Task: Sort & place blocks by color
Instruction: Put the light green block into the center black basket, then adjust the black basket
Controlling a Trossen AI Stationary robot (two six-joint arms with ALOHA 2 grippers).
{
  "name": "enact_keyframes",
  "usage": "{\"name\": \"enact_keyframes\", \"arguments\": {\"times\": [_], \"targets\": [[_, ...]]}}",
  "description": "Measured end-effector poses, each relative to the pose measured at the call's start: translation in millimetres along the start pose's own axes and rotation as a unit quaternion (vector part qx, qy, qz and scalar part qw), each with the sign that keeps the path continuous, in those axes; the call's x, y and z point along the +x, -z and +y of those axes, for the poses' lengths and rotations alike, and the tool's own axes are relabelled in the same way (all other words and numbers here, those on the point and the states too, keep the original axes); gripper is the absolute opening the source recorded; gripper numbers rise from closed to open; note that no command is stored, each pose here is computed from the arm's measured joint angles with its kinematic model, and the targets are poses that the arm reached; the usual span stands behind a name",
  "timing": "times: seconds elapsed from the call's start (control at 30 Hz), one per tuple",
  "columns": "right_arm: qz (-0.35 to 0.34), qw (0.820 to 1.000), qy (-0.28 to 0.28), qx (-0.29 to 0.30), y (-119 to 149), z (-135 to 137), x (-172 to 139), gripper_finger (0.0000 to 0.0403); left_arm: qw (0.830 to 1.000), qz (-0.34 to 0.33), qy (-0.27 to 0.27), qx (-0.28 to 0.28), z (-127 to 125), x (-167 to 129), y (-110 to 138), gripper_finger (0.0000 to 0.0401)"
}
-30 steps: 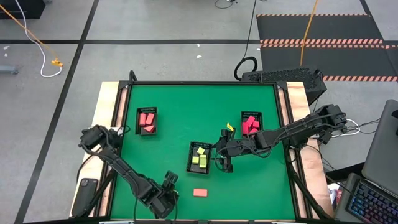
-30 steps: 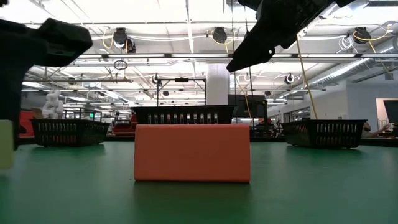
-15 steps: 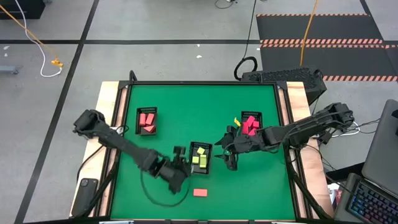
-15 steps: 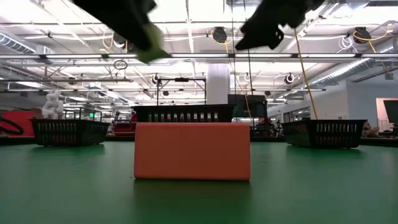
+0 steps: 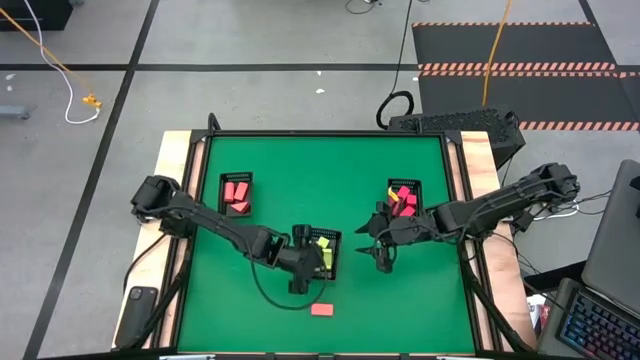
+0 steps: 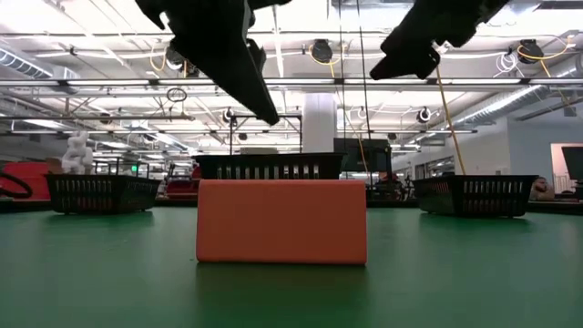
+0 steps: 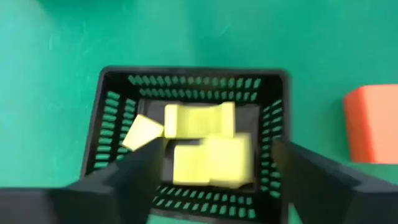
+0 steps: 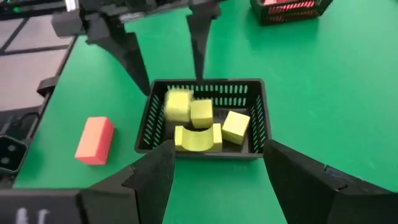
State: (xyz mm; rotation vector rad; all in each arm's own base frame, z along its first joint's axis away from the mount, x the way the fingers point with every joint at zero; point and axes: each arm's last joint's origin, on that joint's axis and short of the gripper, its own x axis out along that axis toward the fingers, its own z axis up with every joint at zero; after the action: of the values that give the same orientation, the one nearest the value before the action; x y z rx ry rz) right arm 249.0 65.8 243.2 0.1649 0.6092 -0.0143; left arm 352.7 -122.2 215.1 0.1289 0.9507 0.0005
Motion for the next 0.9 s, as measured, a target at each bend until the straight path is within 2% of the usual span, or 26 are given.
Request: {"name": "enact_keyframes", "arguments": {"times": [0.13,0.27,0.43,0.57,0.73,0.9], "targets": [[-0.007,1.0,0.008,0.011,4,-3,-6,0.0238,1.0,0.009,-0.006,-0.009,4,-1,1,0.0374],[-0.011,0.999,0.007,0.031,7,-4,-8,0.0238,0.997,0.062,-0.017,-0.033,8,-4,11,0.0393],[-0.007,0.999,0.012,0.044,13,-6,-4,0.0238,0.986,0.144,-0.047,-0.072,13,-14,28,0.0365],[-0.002,0.998,0.023,0.06,26,-9,2,0.0238,0.979,0.173,-0.062,-0.083,12,-16,36,0.0332],[-0.006,0.996,0.019,0.083,42,-14,7,0.0238,0.982,0.158,-0.057,-0.087,10,-9,41,0.0295],[-0.035,0.996,0.007,0.079,54,-17,12,0.0238,0.984,0.141,-0.052,-0.092,9,-7,38,0.0275]]}}
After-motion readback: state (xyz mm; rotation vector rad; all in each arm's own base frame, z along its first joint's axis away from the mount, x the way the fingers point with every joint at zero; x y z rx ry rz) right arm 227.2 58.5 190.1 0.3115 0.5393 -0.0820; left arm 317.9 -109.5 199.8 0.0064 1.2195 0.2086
